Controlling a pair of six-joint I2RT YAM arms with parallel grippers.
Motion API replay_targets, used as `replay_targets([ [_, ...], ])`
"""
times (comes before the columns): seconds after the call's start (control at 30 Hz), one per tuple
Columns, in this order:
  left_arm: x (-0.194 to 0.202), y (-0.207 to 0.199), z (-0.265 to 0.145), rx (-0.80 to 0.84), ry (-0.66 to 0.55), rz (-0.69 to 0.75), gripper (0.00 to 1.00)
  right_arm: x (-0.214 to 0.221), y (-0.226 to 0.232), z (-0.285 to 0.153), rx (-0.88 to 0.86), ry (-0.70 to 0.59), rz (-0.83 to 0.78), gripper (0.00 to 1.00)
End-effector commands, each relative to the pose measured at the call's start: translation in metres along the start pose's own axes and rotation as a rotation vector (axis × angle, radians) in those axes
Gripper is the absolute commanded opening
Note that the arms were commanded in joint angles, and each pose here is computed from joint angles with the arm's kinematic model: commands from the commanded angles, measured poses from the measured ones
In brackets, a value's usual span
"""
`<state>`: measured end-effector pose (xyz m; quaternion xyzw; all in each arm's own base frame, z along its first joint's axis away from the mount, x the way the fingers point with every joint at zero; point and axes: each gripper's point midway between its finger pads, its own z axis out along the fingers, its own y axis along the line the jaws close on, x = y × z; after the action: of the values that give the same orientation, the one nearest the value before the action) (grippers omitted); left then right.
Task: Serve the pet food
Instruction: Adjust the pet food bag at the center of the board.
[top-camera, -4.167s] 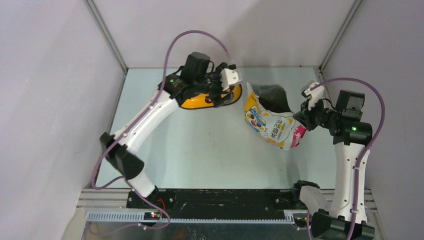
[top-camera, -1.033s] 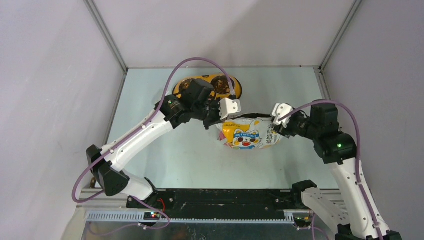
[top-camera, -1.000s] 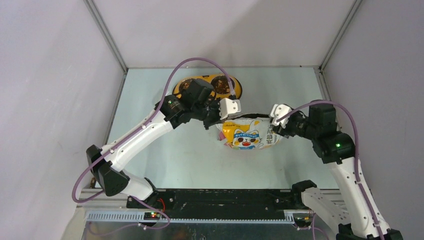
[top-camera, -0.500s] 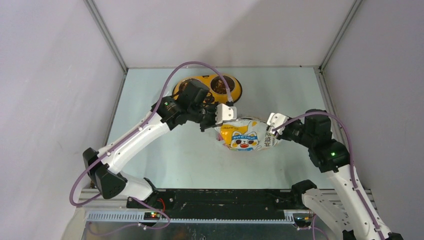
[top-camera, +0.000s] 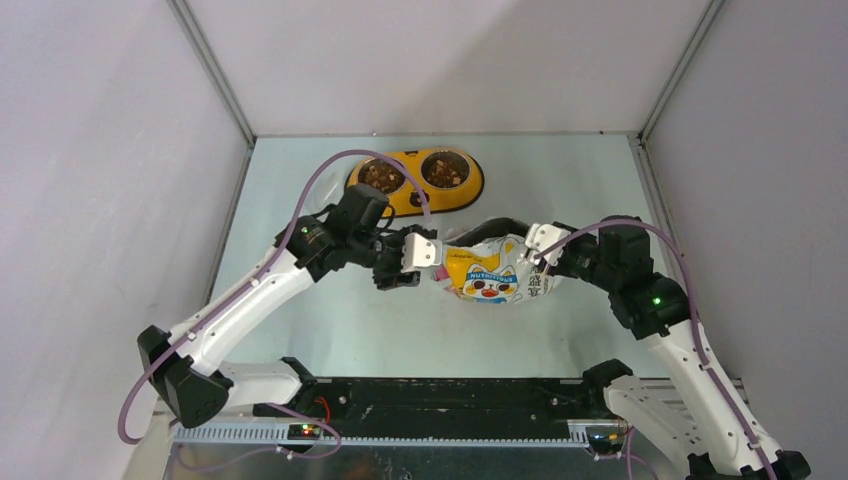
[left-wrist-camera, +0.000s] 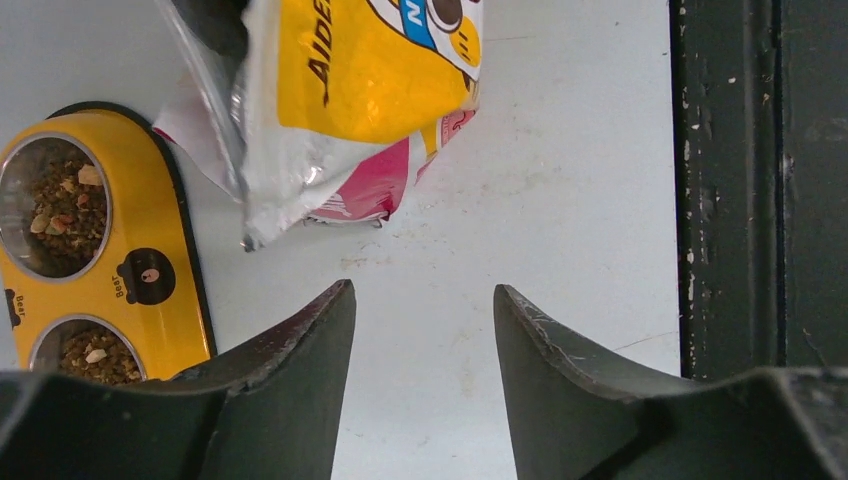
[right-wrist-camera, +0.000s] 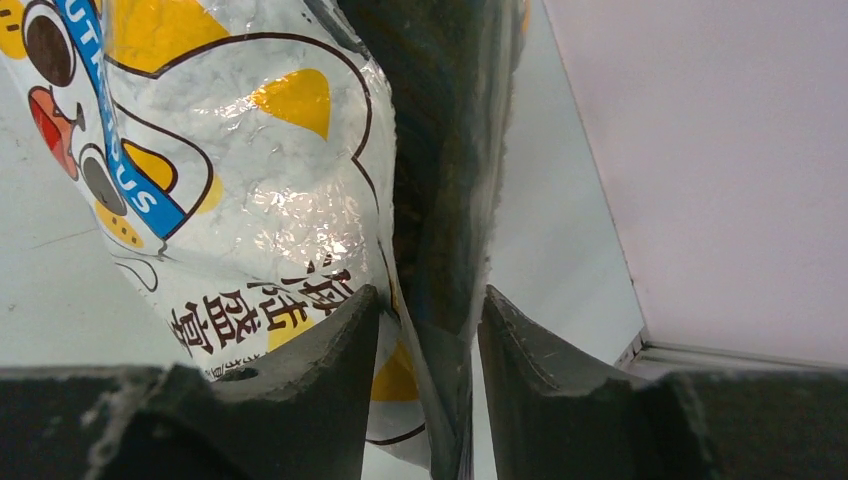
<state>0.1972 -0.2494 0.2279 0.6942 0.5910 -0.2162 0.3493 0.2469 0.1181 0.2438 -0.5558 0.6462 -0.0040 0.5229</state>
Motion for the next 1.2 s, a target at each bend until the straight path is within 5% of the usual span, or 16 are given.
replay_targets([
  [0.0, -0.018, 0.01, -0.003, -0.072, -0.095, 0.037, 0.63, 0.002, -0.018, 0.006, 0.103, 0.008, -0.001, 0.45],
  [0.57, -0.044, 0.042, -0.038, -0.273, -0.133, 0.05, 0.98, -0.038, -0.024, -0.039, 0.142, -0.166, 0.046, 0.69],
  [0.77, -0.047, 0.031, -0.025, -0.143, -0.119, 0.046, 1.0, -0.028, -0.008, -0.048, -0.037, -0.022, 0.05, 0.7],
  [1.17, -0.079, 0.038, 0.005, 0.021, -0.171, -0.03, 1.0, -0.015, 0.0, -0.05, -0.127, 0.102, 0.087, 0.7],
])
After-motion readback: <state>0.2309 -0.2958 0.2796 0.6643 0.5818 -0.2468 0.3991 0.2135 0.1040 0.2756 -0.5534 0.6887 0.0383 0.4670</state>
